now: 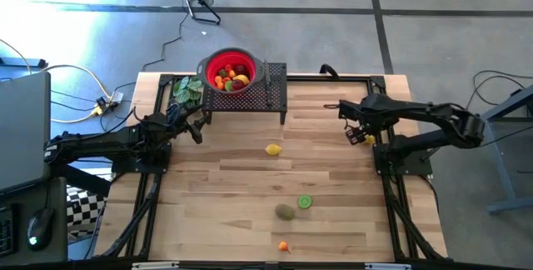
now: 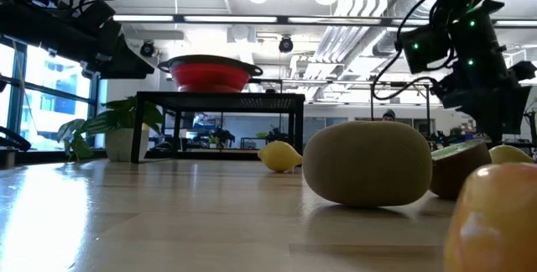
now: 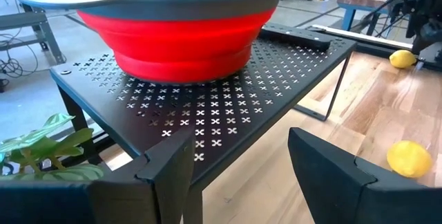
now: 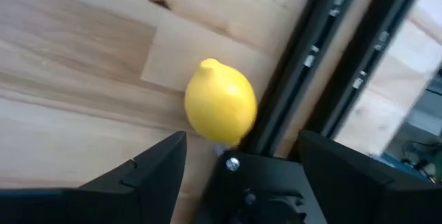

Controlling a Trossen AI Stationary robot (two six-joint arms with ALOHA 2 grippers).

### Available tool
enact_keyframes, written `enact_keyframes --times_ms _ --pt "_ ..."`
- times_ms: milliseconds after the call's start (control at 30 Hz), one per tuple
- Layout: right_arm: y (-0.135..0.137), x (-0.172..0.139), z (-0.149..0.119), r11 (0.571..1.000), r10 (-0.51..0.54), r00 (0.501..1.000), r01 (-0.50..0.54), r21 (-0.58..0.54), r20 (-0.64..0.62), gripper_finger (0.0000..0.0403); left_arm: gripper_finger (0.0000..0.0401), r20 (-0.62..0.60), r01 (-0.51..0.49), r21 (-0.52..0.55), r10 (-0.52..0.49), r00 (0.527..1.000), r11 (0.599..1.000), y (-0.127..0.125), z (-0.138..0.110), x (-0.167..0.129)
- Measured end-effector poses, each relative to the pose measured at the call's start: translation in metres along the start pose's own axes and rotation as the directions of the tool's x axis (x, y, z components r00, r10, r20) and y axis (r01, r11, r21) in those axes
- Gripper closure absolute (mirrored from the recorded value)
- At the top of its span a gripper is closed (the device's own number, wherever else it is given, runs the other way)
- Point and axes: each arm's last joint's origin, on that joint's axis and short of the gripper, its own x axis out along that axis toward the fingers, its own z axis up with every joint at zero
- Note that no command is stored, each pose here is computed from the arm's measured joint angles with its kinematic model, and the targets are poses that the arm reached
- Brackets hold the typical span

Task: Pick & Place Fruit
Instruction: Put the yellow lemon into the red strainer bowl on the shelf

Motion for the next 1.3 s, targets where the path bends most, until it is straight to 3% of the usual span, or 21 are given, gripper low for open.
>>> enact_keyframes --times_ms 233,533,700,1033,1300 --pt "-0.001 0.008 0.005 0.998 0.054 0.999 -0.054 -0.024 -0.003 0.0137 0.0173 -0.01 -0.001 -0.001 0.001 1.0 1.0 0.0 -0.001 0.0" --pt "-0.001 0.011 0.013 0.992 0.091 0.996 -0.092 0.085 0.01 0.0137 0.0173 -0.01 -0.001 -0.001 0.001 1.0 1.0 0.0 -0.001 0.0" --pt "0.004 0.017 0.018 0.995 0.064 0.998 -0.063 0.079 -0.009 0.0137 0.0173 -0.01 -0.002 -0.001 0.002 1.0 1.0 0.0 -0.001 0.0" --pt "0.018 0.041 0.028 0.999 -0.052 0.989 0.049 -0.025 -0.14 0.0137 0.0173 -0.039 -0.005 0.015 0.005 0.999 1.0 0.001 -0.004 0.0" --pt "0.026 0.049 0.035 0.992 -0.052 0.988 0.035 -0.12 -0.143 0.0137 0.0173 -0.038 -0.005 0.015 0.005 0.999 1.0 0.001 -0.004 0.0"
